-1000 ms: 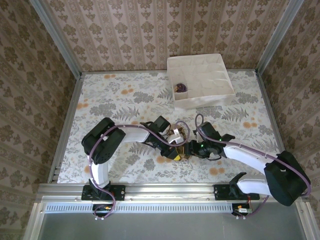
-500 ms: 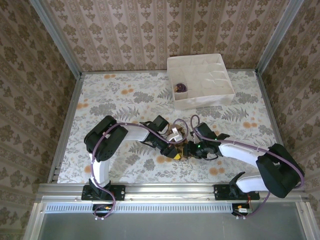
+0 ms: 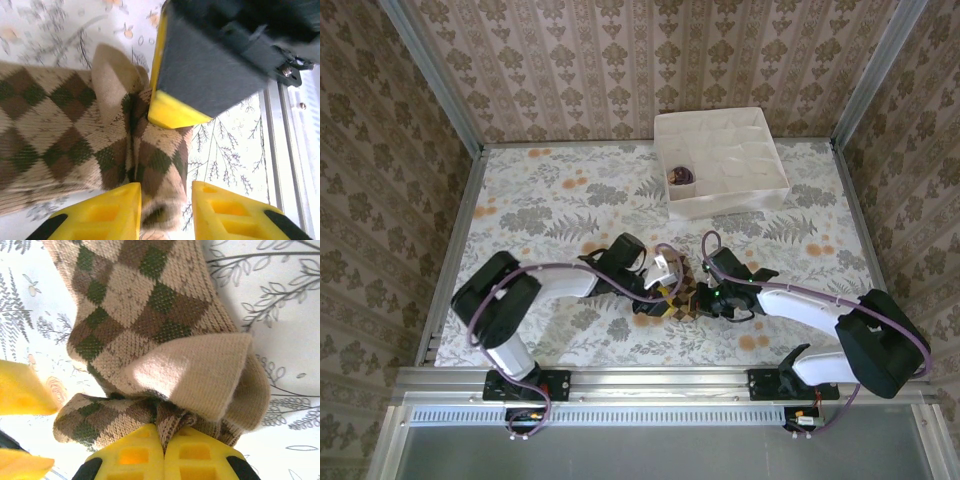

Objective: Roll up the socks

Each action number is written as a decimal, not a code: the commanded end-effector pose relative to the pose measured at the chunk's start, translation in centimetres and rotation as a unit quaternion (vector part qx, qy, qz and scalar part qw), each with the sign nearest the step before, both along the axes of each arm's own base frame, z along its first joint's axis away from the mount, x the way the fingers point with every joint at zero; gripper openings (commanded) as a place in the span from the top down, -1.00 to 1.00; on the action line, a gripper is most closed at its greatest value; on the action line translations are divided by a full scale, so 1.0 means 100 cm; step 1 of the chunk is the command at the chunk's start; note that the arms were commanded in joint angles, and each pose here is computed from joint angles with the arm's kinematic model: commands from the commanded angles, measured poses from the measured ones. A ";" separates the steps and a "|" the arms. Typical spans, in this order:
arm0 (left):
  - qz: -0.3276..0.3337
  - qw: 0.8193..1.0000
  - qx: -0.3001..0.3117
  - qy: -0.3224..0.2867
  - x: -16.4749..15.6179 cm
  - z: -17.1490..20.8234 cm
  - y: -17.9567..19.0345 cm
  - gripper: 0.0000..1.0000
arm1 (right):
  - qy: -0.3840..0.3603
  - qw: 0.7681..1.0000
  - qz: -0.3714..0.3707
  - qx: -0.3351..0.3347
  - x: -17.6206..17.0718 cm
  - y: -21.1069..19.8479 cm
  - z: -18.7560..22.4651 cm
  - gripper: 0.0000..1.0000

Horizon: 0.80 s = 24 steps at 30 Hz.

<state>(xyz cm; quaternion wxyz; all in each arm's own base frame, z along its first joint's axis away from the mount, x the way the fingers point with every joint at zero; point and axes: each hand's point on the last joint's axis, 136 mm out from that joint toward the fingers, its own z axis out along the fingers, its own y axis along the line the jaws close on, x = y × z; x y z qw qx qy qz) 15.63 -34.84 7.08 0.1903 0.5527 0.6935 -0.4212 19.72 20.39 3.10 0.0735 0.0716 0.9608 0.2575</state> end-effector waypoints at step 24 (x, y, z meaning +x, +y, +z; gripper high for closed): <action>-0.080 0.860 0.062 -0.500 -0.009 -0.014 -0.017 -0.02 | 0.049 0.997 -0.024 -0.059 -0.014 -0.022 -0.026 1.00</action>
